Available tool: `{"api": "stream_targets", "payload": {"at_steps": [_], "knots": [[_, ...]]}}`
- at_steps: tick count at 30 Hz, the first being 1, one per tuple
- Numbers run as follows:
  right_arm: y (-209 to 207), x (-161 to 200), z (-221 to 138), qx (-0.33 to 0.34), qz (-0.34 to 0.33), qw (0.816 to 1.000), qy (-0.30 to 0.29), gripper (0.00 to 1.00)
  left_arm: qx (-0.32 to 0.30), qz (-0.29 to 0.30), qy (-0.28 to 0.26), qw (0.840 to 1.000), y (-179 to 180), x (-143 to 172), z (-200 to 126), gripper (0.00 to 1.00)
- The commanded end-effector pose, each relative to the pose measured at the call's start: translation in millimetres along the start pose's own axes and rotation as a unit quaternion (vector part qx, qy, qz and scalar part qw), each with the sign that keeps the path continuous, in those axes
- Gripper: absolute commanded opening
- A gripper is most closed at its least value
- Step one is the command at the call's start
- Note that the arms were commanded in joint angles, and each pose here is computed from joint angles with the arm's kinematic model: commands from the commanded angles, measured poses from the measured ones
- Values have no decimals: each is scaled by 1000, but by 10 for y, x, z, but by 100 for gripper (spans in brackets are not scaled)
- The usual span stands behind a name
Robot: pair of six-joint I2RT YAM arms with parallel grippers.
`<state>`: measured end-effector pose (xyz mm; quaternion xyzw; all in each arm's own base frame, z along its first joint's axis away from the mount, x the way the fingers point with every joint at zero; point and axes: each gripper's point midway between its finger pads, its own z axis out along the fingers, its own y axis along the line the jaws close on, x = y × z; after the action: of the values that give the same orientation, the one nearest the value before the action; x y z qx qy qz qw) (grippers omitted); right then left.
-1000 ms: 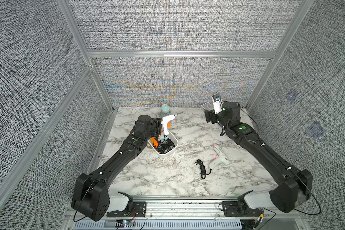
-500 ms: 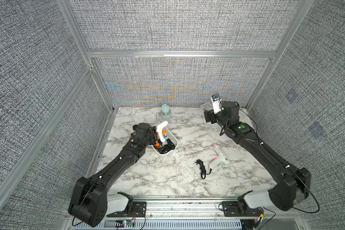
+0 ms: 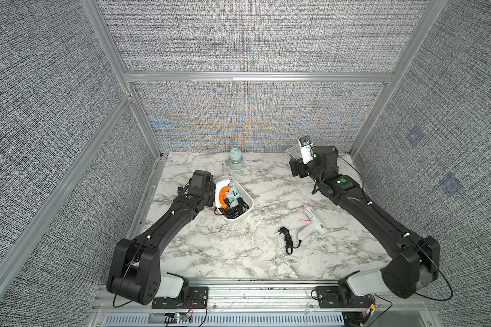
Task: Put the hot melt glue gun into the storage box
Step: Place the hot melt adhesive gun in the storage box.
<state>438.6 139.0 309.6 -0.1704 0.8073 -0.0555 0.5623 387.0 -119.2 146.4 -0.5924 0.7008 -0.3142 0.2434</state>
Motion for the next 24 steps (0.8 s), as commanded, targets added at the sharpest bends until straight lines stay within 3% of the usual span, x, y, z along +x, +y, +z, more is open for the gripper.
{"api": "stream_targets", "payload": {"at_steps": [1, 13, 24], "knots": [[-7, 23, 3, 3, -4, 1000, 2, 97, 7, -1, 29, 1000, -46, 111, 123, 0], [20, 11, 44, -2, -4, 1000, 5, 97, 35, -54, 47, 997, -278, 233, 384, 0], [38, 9, 86, -5, -5, 1000, 9, 97, 95, -86, 75, 989, -693, 365, 255, 0]]}}
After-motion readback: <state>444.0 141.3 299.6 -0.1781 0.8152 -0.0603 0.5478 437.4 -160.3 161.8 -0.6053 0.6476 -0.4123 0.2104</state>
